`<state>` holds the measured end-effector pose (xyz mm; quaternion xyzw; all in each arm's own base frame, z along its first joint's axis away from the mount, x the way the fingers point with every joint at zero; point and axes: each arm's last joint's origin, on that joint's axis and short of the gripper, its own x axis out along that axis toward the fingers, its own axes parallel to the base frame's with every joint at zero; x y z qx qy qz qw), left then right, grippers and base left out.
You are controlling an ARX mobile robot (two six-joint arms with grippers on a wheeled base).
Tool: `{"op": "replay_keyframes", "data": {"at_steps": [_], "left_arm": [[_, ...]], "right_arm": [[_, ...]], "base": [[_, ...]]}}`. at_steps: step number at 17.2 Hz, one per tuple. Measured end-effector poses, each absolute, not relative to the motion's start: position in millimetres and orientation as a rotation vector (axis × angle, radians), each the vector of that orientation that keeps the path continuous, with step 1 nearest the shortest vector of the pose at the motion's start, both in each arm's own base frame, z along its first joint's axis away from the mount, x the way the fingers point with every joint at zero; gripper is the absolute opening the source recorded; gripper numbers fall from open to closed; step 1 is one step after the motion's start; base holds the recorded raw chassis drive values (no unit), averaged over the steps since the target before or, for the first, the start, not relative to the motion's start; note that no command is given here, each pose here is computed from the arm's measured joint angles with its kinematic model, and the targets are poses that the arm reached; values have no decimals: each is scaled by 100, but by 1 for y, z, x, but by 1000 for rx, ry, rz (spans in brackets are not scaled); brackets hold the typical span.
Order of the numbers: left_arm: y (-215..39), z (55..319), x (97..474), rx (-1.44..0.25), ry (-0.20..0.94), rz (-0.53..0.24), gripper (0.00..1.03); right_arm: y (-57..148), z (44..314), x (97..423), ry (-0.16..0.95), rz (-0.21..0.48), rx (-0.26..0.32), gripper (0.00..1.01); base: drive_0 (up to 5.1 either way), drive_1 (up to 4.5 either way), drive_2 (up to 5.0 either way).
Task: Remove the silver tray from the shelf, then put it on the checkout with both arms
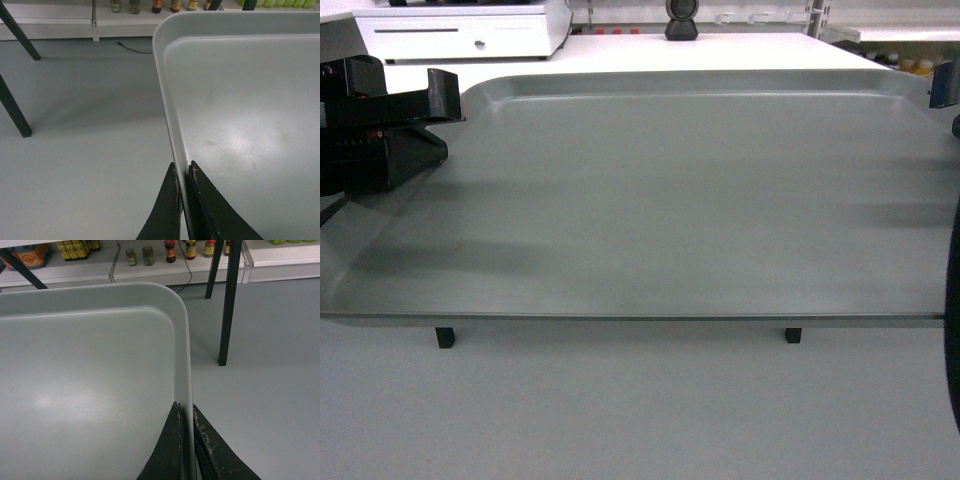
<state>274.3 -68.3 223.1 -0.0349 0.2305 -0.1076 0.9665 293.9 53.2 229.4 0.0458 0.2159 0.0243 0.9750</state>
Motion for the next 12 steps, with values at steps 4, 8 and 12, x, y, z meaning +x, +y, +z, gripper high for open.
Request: {"op": "replay_keyframes", "data": {"at_steps": [4, 8, 12], "left_arm": [[-68, 224, 274, -71, 462, -218, 3], [-68, 224, 274, -71, 462, -218, 3], [-68, 224, 274, -71, 465, -218, 3]], "right_arm": [[53, 230, 294, 432, 49, 93, 3], [53, 230, 294, 431, 49, 93, 3], [53, 230, 294, 435, 48, 92, 3]], "base": [[-3, 415, -421], [15, 433, -403], [17, 435, -401]]}}
